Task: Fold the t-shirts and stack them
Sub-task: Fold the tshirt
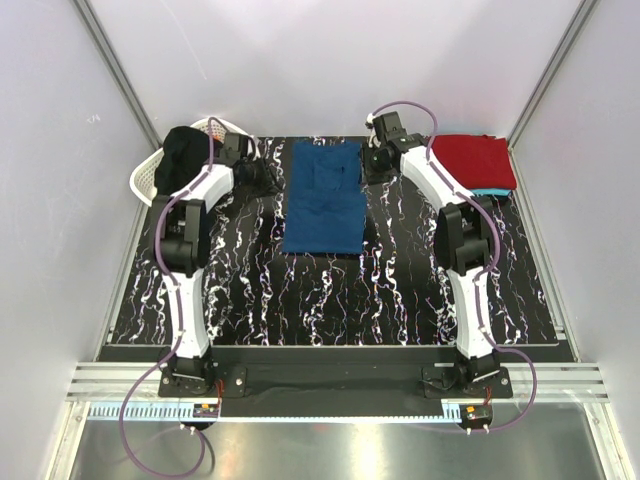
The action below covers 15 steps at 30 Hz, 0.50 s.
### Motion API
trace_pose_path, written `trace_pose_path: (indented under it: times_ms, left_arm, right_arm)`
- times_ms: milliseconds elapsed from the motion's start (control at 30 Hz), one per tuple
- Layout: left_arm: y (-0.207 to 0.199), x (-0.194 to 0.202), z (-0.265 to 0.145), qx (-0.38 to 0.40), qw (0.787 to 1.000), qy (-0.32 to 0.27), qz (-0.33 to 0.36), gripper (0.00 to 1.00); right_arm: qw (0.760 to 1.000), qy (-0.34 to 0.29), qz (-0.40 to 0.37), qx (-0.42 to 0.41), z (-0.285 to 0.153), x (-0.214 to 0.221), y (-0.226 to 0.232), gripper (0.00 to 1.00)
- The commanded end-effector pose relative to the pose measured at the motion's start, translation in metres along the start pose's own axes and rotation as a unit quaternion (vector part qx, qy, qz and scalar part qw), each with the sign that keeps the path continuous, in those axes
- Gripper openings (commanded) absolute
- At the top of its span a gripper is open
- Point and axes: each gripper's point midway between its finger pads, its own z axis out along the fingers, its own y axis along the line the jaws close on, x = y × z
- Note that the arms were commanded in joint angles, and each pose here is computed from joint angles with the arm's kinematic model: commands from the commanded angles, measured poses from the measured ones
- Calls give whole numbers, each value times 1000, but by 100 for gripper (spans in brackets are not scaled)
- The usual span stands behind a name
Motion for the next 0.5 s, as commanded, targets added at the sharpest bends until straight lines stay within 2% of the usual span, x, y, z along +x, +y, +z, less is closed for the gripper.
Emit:
trace_pose_path:
  times_ms: [0, 100, 200, 300, 467]
  left_arm:
    - [-20, -20, -38, -22, 997, -62, 41, 31]
    - [-25, -3, -39, -25, 997, -57, 51, 31]
    - [-29, 13, -27, -12, 998, -37, 55, 31]
    - [-24, 24, -18, -7, 998, -13, 55, 32]
    - [-1, 38, -27, -60, 996, 3, 61, 40]
  right_arm:
    - [1000, -10, 20, -8, -34, -7, 8, 38]
    - [999, -4, 33, -27, -33, 7, 12, 26]
    - [999, 10, 40, -30, -23, 22, 11, 22]
    - [998, 23, 45, -34, -21, 32, 10, 27]
    - [996, 45, 62, -48, -32, 52, 15, 36]
